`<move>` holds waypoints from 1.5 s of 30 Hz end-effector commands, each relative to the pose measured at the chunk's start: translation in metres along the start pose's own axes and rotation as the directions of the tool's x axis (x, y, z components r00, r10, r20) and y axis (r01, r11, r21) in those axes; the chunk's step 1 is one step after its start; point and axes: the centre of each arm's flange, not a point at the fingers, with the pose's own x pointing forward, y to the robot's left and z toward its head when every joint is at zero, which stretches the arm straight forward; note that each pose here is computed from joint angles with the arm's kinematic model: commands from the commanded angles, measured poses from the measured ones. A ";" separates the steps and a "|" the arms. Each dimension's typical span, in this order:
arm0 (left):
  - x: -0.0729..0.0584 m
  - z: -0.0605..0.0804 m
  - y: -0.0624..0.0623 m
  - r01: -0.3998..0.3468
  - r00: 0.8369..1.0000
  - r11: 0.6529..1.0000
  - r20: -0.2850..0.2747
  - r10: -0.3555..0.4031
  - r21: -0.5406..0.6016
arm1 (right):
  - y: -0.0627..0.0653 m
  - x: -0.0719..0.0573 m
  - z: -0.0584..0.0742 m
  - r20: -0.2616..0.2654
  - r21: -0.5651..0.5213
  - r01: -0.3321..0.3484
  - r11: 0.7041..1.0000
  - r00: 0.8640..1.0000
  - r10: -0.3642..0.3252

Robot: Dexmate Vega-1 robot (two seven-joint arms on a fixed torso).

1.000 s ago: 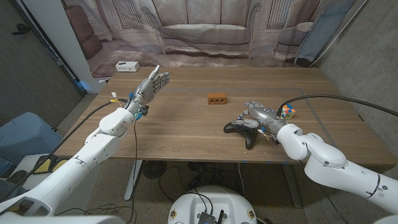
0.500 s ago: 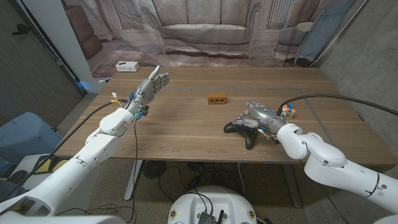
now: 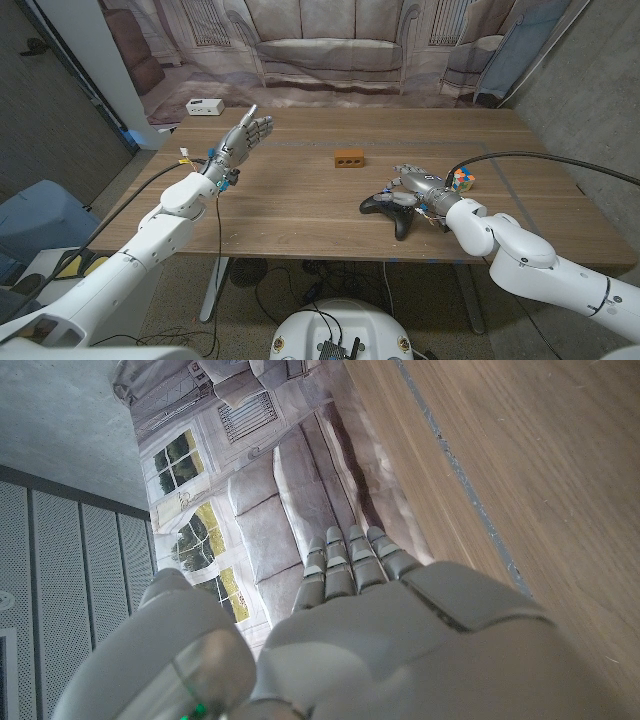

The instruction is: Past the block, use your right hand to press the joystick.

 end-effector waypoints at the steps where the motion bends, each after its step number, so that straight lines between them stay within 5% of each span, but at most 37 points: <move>1: 0.002 -0.002 -0.001 -0.001 1.000 1.000 -0.010 0.001 -0.002 | 0.003 0.000 -0.002 -0.002 0.005 -0.001 1.000 1.000 0.001; 45: 0.009 -0.007 0.003 -0.005 1.000 1.000 -0.013 0.005 -0.017 | 0.000 0.003 0.005 0.017 -0.026 0.031 0.999 0.999 -0.031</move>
